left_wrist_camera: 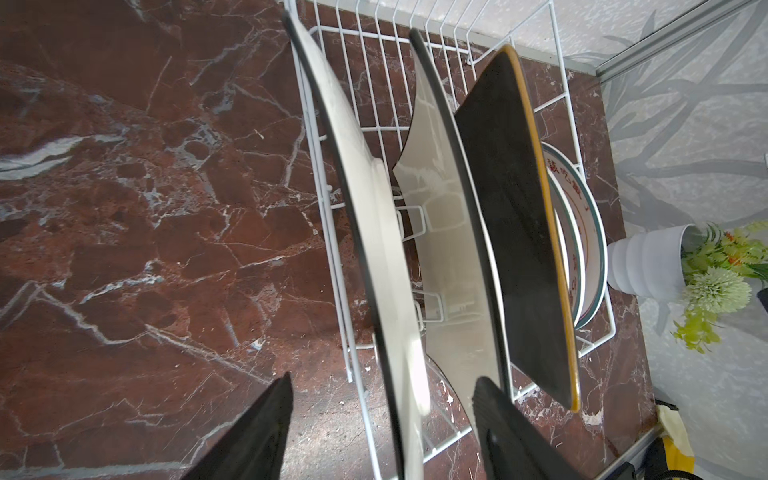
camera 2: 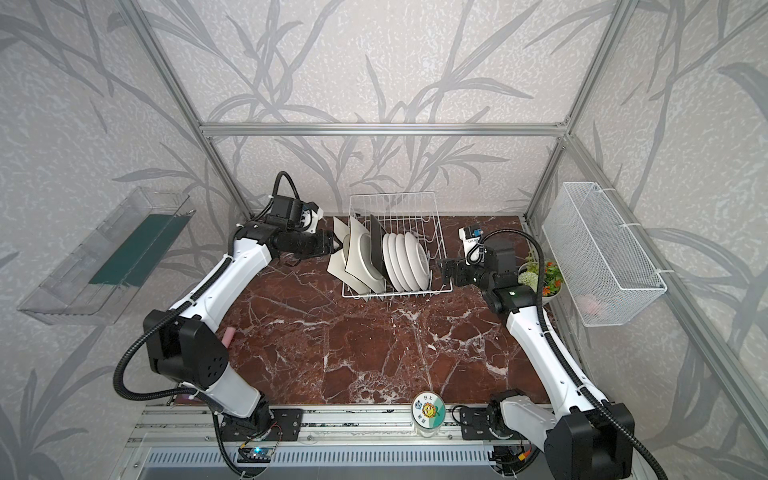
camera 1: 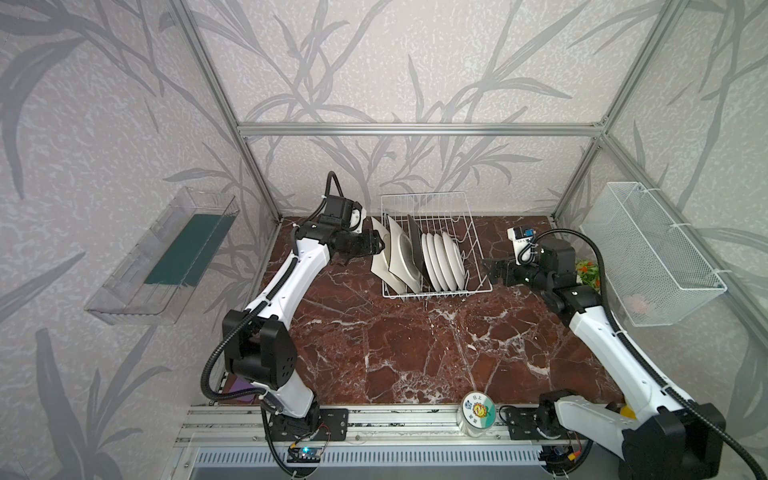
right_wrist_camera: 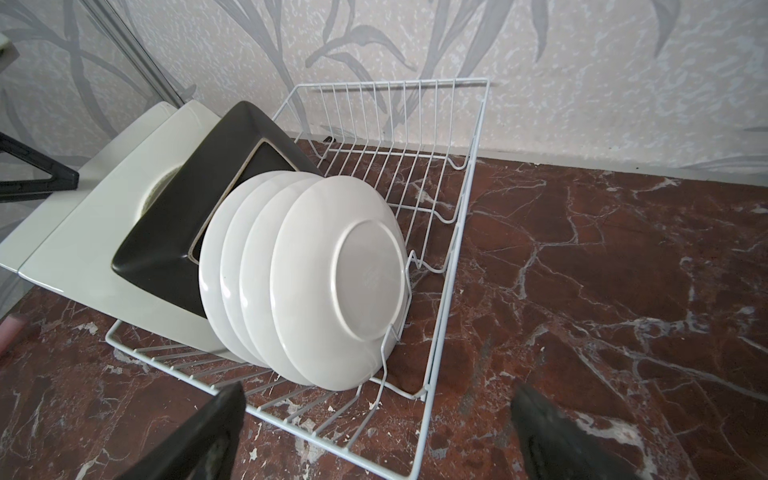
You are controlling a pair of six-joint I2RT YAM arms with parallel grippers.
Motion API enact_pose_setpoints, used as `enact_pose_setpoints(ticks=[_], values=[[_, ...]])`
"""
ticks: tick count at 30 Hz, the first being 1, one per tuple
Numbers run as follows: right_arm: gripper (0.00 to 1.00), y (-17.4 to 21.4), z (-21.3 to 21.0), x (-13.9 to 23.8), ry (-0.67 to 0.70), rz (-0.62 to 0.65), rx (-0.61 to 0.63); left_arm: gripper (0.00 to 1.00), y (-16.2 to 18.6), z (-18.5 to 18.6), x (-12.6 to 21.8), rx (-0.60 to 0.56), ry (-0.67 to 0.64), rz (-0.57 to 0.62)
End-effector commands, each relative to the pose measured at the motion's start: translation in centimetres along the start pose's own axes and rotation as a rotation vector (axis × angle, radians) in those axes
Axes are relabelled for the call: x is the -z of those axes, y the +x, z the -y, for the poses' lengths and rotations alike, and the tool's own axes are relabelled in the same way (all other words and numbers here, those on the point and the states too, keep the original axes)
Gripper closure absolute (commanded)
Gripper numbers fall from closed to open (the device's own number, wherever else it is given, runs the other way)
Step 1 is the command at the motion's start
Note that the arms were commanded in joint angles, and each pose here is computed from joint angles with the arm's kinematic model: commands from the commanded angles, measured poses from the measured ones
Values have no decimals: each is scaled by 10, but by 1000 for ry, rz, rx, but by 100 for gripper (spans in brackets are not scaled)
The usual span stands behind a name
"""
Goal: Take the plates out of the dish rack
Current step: 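Move the left gripper to the square white plate at the rack's end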
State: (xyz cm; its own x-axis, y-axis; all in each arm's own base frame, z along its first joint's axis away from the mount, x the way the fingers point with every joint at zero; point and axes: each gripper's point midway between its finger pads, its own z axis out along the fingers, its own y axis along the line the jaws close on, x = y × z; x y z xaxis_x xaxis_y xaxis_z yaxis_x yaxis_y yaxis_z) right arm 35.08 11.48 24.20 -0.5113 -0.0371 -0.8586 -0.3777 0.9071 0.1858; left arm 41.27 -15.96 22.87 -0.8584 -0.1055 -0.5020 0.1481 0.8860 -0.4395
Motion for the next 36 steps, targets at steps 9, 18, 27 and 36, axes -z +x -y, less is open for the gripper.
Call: enact_pose_setpoints(ticks=[9, 18, 27, 36], values=[[1, 1, -8, -4, 43, -33, 108, 46, 10, -8, -24, 33, -79, -91], [1, 3, -8, -8, 44, -43, 120, 58, 8, -9, -38, 50, -69, -103], [1, 6, -7, -9, 53, -49, 123, 69, 11, -6, -45, 74, -57, -134], [1, 3, -9, -9, 52, -37, 131, 85, 12, -5, -47, 105, -49, -140]])
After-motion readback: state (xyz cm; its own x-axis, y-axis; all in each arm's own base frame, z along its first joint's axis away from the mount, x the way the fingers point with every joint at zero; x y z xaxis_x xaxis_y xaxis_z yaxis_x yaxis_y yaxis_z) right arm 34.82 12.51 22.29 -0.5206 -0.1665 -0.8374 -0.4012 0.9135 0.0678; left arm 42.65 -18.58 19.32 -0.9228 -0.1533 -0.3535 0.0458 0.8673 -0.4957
